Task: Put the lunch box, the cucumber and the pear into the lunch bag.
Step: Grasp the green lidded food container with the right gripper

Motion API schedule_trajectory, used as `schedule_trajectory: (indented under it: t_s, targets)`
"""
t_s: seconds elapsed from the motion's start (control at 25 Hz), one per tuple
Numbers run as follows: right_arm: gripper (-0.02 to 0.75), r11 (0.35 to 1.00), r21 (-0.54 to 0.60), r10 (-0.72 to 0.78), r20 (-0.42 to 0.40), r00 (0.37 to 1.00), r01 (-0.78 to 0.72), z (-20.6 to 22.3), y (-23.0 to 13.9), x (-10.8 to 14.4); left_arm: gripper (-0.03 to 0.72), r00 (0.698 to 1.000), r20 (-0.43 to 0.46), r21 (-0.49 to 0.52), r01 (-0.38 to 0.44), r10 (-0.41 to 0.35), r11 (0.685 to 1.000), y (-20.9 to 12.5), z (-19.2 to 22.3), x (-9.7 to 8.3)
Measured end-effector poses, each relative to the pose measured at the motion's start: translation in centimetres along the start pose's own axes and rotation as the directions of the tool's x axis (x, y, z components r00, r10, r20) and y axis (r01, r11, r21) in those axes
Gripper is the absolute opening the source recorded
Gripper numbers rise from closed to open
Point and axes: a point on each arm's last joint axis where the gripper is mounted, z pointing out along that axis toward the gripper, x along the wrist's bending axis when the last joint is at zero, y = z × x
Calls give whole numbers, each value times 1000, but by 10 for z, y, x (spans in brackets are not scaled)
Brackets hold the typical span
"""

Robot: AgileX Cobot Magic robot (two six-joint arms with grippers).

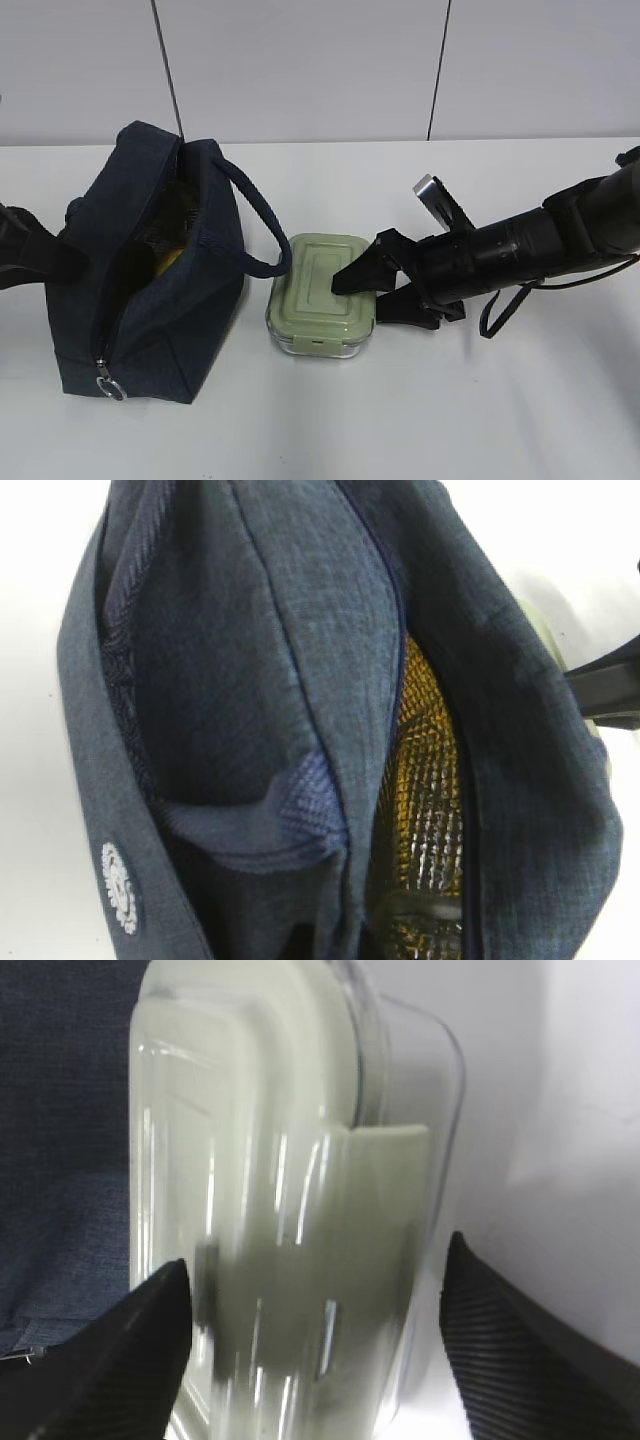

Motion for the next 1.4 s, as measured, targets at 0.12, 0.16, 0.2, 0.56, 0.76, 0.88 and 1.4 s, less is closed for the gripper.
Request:
schedule_trajectory:
  t_s: [0.12, 0.16, 0.2, 0.56, 0.76, 0.88, 1.4]
  targets:
    - [593, 1000, -2, -14, 4, 1000, 14, 0, 0, 0, 1, 1000, 0, 0, -1, 1, 1000, 0, 0, 0]
    - [591, 1000, -2, -18, 4, 1000, 18, 0, 0, 0, 1, 1000, 0, 0, -1, 1, 1000, 0, 0, 0]
    - [586, 1000, -3, -20, 6, 1000, 20, 0, 0, -1, 1, 1000, 0, 0, -1, 1, 1000, 0, 0, 0]
    - [344, 1000, -5, -14, -9, 1000, 14, 0, 0, 1, 1, 1000, -1, 2, -2, 2, 1000, 0, 0, 0]
    - [319, 1000, -3, -15, -10, 1000, 15, 0, 0, 1, 1, 1000, -1, 2, -3, 3, 1000, 0, 0, 0]
    - [302, 1000, -3, -15, -11, 1000, 15, 0, 0, 1, 1, 1000, -1, 2, -3, 3, 1000, 0, 0, 0]
    - [300, 996, -5, -93, 18, 995, 93, -9, 3, 9, 1, 1000, -1, 2, -3, 3, 1000, 0, 0, 0]
